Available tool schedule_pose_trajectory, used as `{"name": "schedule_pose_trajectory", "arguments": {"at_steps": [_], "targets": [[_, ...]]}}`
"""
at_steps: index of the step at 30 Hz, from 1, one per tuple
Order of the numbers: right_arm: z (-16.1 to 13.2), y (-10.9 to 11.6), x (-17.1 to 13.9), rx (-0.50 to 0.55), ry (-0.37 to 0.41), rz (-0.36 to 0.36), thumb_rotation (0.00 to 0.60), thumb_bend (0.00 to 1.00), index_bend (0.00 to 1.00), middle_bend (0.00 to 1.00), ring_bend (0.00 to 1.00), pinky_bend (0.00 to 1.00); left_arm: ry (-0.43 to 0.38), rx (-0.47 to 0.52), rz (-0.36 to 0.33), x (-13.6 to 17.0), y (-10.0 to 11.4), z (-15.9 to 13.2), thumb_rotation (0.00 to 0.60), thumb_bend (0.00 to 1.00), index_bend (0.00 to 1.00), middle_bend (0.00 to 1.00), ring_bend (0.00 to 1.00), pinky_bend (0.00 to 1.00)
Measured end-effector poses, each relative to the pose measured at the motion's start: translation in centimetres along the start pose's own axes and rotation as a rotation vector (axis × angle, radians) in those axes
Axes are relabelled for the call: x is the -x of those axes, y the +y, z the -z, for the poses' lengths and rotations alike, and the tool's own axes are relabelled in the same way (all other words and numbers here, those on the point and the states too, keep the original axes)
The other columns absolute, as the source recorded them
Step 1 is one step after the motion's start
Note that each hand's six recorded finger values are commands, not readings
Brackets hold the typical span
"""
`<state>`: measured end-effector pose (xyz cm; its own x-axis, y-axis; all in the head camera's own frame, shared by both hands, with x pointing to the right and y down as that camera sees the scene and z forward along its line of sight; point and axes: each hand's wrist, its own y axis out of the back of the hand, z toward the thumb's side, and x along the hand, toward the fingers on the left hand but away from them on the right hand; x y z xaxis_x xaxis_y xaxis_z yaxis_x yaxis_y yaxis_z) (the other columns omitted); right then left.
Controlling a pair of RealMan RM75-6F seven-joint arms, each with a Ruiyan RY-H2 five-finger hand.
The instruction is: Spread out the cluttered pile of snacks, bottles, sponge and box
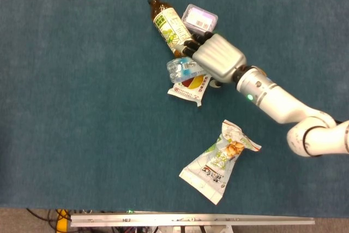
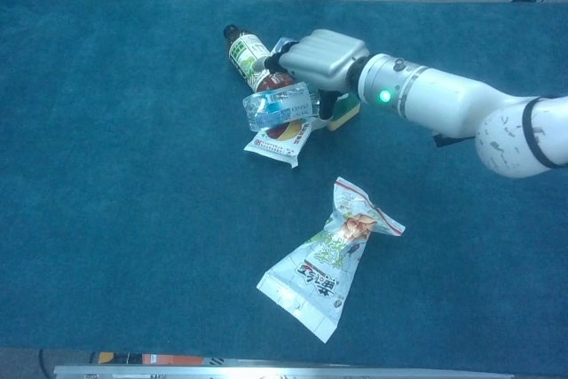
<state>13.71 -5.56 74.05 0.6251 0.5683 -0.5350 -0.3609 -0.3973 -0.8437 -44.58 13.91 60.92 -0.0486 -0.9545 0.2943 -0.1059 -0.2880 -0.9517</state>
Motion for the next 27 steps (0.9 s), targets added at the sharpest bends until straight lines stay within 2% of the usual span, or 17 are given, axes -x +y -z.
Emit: {"name": "schedule_pose_trajectory", "arguments": {"at_steps": [8, 16, 27], "targets": [[-0.8, -0.3, 0.9, -0.029, -0.017, 0.031, 0.600, 0.04, 0.14, 0.28, 0.20, 0.28, 0.006, 0.003, 0.012, 0.0, -0.2, 0.3, 0.600, 0.26, 0.14, 0.12, 0.09, 0.13], [-1.3, -0.7, 1.2, -0.071, -0.029, 0.049, 0.600, 0.04, 0.18, 0.30, 0.23, 0.31, 0.009, 0.010, 0.022, -0.1, -0.5, 0.4, 0.600, 0.26, 0.14, 0.12, 0.09, 0.13], [-2.5, -0.7, 1.6, -0.117, -0.033, 0.104, 0.600, 0.16, 0.34, 0.38, 0.32, 0.40, 0.006, 0.015, 0.040, -0.1, -0.9, 0.5, 0.600, 0.26, 0.14, 0.12, 0.09, 0.13]]}}
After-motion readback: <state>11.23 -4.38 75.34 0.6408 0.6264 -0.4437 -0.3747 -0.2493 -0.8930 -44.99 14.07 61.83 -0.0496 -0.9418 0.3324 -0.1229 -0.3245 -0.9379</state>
